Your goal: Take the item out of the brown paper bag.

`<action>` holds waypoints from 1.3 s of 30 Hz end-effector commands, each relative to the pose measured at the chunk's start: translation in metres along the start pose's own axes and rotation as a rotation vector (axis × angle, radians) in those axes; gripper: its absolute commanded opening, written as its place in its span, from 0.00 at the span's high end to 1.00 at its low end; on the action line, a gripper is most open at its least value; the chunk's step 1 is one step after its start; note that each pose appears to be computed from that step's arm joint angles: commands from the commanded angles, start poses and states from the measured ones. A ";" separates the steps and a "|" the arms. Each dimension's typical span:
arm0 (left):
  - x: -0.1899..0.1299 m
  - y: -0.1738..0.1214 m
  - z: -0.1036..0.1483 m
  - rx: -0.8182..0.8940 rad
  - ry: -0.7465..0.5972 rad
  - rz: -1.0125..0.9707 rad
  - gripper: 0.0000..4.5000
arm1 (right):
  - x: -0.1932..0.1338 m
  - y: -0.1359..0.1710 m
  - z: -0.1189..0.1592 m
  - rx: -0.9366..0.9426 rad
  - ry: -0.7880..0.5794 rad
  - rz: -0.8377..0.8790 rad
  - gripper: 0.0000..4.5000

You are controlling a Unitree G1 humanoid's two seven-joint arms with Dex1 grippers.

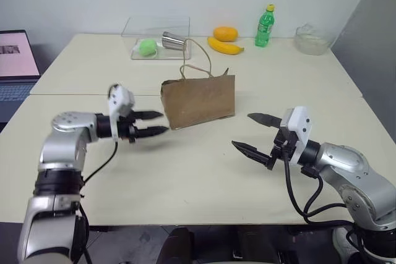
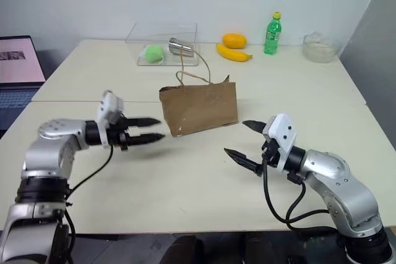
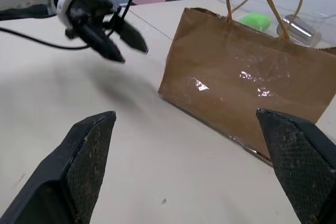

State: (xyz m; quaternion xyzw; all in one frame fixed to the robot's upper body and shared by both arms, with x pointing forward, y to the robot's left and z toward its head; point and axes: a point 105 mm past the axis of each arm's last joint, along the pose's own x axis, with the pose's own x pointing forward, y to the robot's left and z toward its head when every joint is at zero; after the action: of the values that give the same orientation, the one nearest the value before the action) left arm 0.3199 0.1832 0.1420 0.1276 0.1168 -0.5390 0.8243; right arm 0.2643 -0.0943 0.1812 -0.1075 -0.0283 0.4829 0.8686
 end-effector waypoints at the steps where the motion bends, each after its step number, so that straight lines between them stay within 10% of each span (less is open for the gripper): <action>1: 0.021 -0.009 -0.001 0.030 0.002 -0.003 0.67 | 0.002 0.004 0.010 -0.029 -0.040 0.030 0.00; 6: 0.037 0.025 -0.032 0.079 0.109 0.211 1.00 | 0.002 0.004 0.011 -0.032 -0.040 0.030 0.00; 24: 0.028 0.071 -0.028 0.054 0.082 0.384 1.00 | 0.001 0.004 0.011 -0.036 -0.040 0.023 0.00; 39: -0.033 -0.011 0.049 0.019 -0.153 0.267 1.00 | 0.002 -0.018 0.013 -0.096 -0.029 -0.003 0.00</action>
State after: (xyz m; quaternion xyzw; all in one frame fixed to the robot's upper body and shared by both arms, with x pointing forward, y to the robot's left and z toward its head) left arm 0.3079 0.1917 0.1774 0.1056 0.0611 -0.4387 0.8903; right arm 0.2739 -0.0963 0.1849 -0.1219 -0.0343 0.4879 0.8637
